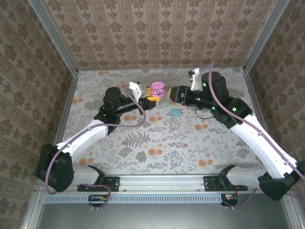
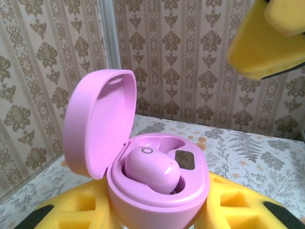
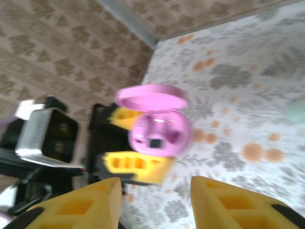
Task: Insert wireless bluetooth earbuds into charging case
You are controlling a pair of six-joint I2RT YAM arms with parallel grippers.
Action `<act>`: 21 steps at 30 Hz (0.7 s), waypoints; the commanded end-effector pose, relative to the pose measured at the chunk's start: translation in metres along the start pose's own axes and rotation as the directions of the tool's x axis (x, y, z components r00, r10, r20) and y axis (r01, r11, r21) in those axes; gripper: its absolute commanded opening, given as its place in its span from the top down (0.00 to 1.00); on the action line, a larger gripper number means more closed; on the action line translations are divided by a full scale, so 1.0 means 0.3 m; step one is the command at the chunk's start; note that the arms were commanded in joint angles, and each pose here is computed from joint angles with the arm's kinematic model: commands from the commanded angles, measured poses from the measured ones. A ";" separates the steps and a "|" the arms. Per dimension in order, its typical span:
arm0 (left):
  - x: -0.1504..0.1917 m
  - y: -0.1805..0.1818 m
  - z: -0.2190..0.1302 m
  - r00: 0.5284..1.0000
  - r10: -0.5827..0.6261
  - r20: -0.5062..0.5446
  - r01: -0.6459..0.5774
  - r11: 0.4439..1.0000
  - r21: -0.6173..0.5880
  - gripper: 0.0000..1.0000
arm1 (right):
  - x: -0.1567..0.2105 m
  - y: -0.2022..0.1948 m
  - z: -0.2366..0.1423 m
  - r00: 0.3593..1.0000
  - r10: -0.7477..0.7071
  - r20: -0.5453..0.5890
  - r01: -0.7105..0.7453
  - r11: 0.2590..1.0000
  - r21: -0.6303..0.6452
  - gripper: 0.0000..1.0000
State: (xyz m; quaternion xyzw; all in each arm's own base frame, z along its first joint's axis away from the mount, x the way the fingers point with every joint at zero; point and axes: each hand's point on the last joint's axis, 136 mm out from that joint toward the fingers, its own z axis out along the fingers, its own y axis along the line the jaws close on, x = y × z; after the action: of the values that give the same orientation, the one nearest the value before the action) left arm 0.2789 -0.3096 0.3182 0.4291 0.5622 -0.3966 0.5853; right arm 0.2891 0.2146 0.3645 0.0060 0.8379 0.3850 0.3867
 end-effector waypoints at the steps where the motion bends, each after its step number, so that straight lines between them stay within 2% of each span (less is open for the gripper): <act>1: -0.062 0.002 -0.039 0.998 0.030 0.051 -0.029 0.999 -0.034 0.70 | 0.110 -0.292 -0.053 0.996 0.084 -0.028 -0.074 0.962 0.262 0.56; 3: -0.058 0.018 -0.048 0.998 0.031 0.047 -0.027 0.997 -0.070 0.70 | 0.225 -0.458 -0.067 0.979 0.192 -0.073 -0.151 0.912 0.381 0.57; 5: -0.059 0.017 -0.052 0.998 0.031 0.045 -0.028 0.997 -0.073 0.70 | 0.342 -0.558 -0.065 0.942 0.307 -0.137 -0.215 0.864 0.455 0.58; 11: -0.060 0.019 -0.054 0.998 0.037 0.042 -0.033 0.997 -0.076 0.70 | 0.629 -0.680 0.001 0.840 0.416 -0.348 -0.176 0.816 0.551 0.63; 14: -0.062 0.019 -0.049 0.998 0.035 0.043 -0.032 0.997 -0.070 0.70 | 0.702 -0.709 0.024 0.808 0.405 -0.428 -0.076 0.792 0.606 0.63; 21: -0.059 0.021 -0.051 0.998 0.030 0.046 -0.027 0.997 -0.072 0.70 | 0.771 -0.738 0.108 0.730 0.365 -0.578 0.091 0.786 0.611 0.62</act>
State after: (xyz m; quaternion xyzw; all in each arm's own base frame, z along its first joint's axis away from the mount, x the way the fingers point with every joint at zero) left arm 0.2776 -0.2980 0.3279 0.4135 0.5631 -0.3796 0.6064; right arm 0.2049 0.1491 0.0589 0.0839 0.9884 0.1261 0.0077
